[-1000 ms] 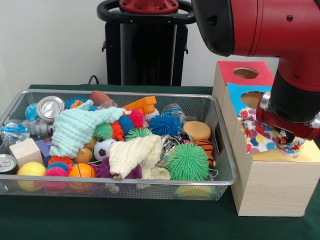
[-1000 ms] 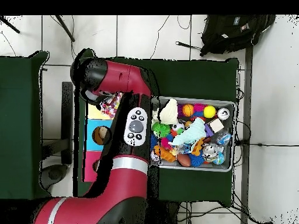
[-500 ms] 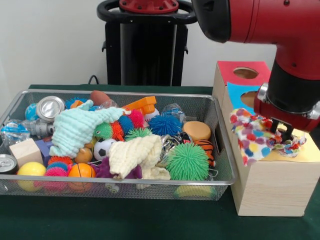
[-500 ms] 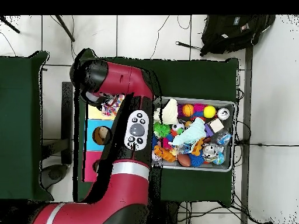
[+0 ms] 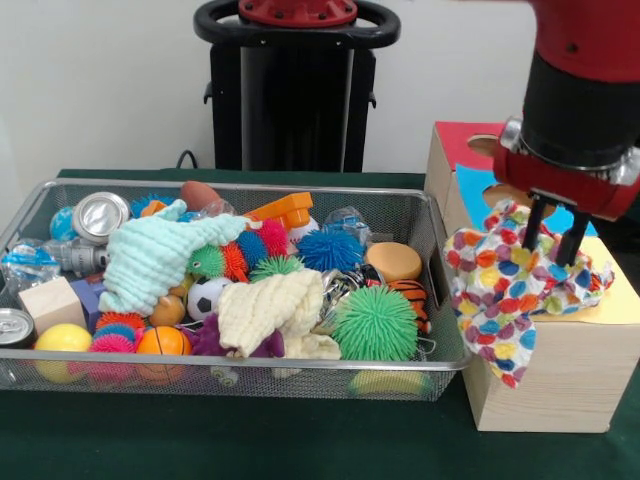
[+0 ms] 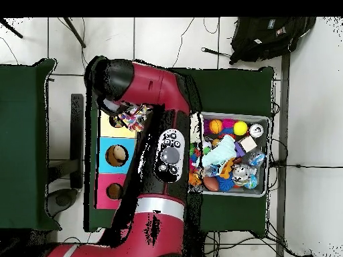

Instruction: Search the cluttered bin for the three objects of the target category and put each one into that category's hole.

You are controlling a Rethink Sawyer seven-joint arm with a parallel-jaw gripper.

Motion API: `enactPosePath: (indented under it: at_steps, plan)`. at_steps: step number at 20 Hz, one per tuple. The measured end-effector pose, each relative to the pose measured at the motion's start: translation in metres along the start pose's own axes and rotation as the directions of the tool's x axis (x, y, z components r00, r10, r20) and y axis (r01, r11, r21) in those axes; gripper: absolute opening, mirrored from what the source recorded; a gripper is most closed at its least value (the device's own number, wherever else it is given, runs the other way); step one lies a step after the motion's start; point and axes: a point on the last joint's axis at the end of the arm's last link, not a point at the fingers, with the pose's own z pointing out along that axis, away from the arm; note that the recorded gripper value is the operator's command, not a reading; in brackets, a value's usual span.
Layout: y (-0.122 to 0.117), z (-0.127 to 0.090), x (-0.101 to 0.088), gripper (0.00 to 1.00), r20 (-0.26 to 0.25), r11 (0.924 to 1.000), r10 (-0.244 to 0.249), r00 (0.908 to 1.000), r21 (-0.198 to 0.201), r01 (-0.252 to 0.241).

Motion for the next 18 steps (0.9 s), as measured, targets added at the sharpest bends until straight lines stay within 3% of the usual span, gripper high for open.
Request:
enactPosePath:
  at_steps: [1, 2, 7, 18]
  plan:
    - [-0.002, -0.004, -0.002, 1.0, 0.004, 1.0, 0.003, 1.0, -0.003, -0.003]
    - [-0.011, -0.021, -0.013, 0.0, 0.021, 0.9996, 0.02, 0.9996, -0.019, -0.02]
    - [-0.017, -0.031, -0.02, 0.0, 0.036, 0.9992, 0.03, 0.9989, -0.026, -0.029]
    - [-0.032, -0.039, -0.034, 0.0, 0.161, 0.9999, 0.011, 0.9869, -0.008, -0.01]
